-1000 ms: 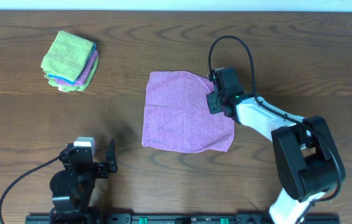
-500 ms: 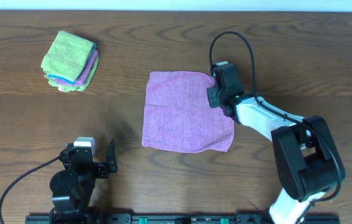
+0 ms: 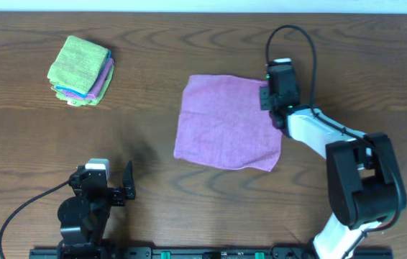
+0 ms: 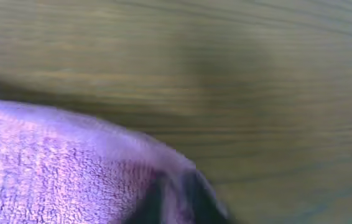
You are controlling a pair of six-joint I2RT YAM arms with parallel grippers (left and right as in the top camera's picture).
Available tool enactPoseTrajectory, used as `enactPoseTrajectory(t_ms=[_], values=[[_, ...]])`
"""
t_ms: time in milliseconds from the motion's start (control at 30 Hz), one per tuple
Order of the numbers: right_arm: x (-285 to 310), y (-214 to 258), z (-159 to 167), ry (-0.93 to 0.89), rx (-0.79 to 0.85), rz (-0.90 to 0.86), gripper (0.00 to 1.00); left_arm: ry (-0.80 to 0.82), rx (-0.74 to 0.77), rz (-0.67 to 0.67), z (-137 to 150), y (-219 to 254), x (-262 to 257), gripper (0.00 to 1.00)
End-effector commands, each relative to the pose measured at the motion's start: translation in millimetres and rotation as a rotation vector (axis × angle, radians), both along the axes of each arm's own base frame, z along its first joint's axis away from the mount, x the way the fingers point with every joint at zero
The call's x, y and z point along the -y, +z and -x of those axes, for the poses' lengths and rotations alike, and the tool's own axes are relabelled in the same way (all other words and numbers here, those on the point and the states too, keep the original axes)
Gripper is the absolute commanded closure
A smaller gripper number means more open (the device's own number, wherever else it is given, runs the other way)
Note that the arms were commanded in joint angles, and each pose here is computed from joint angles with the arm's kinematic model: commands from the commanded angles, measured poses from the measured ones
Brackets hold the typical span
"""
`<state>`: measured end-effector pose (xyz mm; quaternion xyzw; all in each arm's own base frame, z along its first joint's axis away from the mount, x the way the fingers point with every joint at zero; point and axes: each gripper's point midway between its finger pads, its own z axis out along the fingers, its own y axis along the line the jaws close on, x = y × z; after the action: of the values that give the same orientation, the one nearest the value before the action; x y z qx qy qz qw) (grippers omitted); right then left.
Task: Fold the cloth
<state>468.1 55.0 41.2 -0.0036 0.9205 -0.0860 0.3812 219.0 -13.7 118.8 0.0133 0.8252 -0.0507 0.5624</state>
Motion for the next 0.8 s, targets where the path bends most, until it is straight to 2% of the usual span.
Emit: enactPoseTrajectory(t_ms=[0,33,333,467,567,600,633,700,733,767], values=[[15.8,1.2,-4.5,-0.044,0.01,0.013,0.18,0.001,-0.021,0.004,0.7,-9.2,0.1,0.05],[17.1,0.8,-4.2,-0.047,0.007,0.014,0.01,0.001,-0.021,0.004,0.7,-9.2,0.2,0.04],[20.0,3.5,17.5,-0.113,-0.062,-0.032,0.01,0.001,-0.021,0.004,0.7,-9.2,0.2,0.05],[12.5,31.1,42.5,-0.107,-0.107,-0.113,0.01,0.001,-0.021,0.004,0.7,-9.2,0.2,0.05],[-2.5,64.0,62.9,-0.056,-0.114,-0.215,0.06,0.001,-0.021,0.004,0.7,-9.2,0.2,0.05],[-7.6,72.3,68.1,-0.033,-0.115,-0.24,0.11,0.001,-0.021,0.004,0.7,-9.2,0.2,0.05],[-15.2,83.7,77.0,0.001,-0.119,-0.276,0.25,0.001,-0.021,0.004,0.7,-9.2,0.2,0.05],[-27.0,96.2,93.5,0.05,-0.14,-0.319,0.79,0.001,-0.021,0.004,0.7,-9.2,0.2,0.05],[-32.5,99.2,105.3,0.068,-0.167,-0.336,0.99,0.001,-0.021,0.004,0.7,-9.2,0.2,0.05],[-34.5,98.7,114.3,0.062,-0.193,-0.343,0.98,0.001,-0.021,0.004,0.7,-9.2,0.2,0.05]])
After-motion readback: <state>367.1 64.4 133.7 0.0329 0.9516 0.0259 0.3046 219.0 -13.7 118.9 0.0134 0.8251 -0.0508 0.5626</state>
